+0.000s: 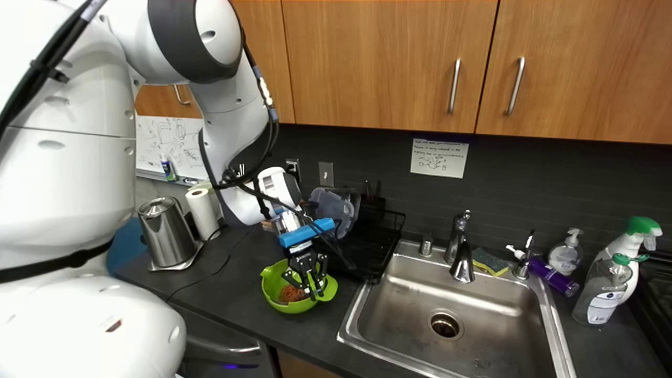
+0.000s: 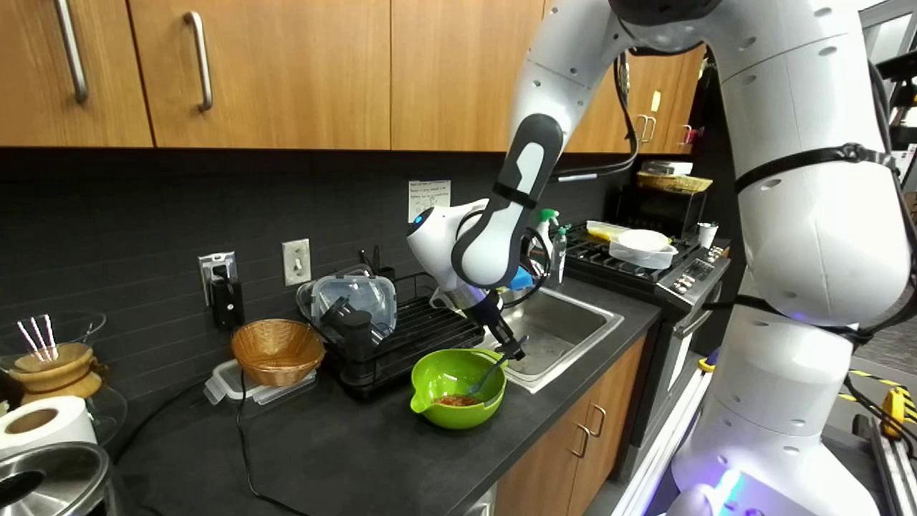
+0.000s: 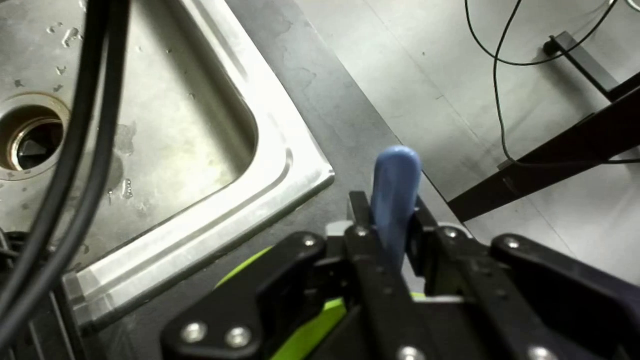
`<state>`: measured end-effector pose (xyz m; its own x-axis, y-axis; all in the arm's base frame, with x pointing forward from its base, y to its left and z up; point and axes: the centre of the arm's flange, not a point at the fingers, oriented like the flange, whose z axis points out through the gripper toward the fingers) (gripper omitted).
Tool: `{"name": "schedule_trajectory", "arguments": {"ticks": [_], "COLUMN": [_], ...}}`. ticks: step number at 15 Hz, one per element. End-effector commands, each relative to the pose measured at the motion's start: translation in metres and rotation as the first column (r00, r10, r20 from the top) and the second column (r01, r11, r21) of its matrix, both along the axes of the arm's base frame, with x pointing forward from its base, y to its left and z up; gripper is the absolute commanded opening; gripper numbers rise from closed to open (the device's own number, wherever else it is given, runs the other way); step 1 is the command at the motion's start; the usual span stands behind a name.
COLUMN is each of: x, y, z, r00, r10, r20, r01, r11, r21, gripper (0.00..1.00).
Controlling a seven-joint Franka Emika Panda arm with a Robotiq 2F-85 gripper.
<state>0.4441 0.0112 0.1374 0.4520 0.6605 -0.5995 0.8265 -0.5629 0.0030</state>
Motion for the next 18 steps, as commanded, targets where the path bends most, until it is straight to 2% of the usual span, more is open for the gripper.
{"name": "schedule_trajectory", "arguments": {"ticks": [1,11,14,18], "x": [0.004,0.021,0.033,0.044], "y": [0.008,0.055,0.065,0.062], "z": [-0.004,-0.019,-0.012,0.000], "r00": [1.000,0.993,0.991,0.993], "r10": [0.005,0.087,0.124,0.117], "r20": [-0.022,-0.079,-0.048,-0.001], "r01": [-0.004,-0.083,-0.121,-0.117], "r11": [1.000,0.995,0.991,0.991], "r21": [0.018,0.062,0.062,0.071], "gripper": [0.05,0.05,0.05,0.05]}}
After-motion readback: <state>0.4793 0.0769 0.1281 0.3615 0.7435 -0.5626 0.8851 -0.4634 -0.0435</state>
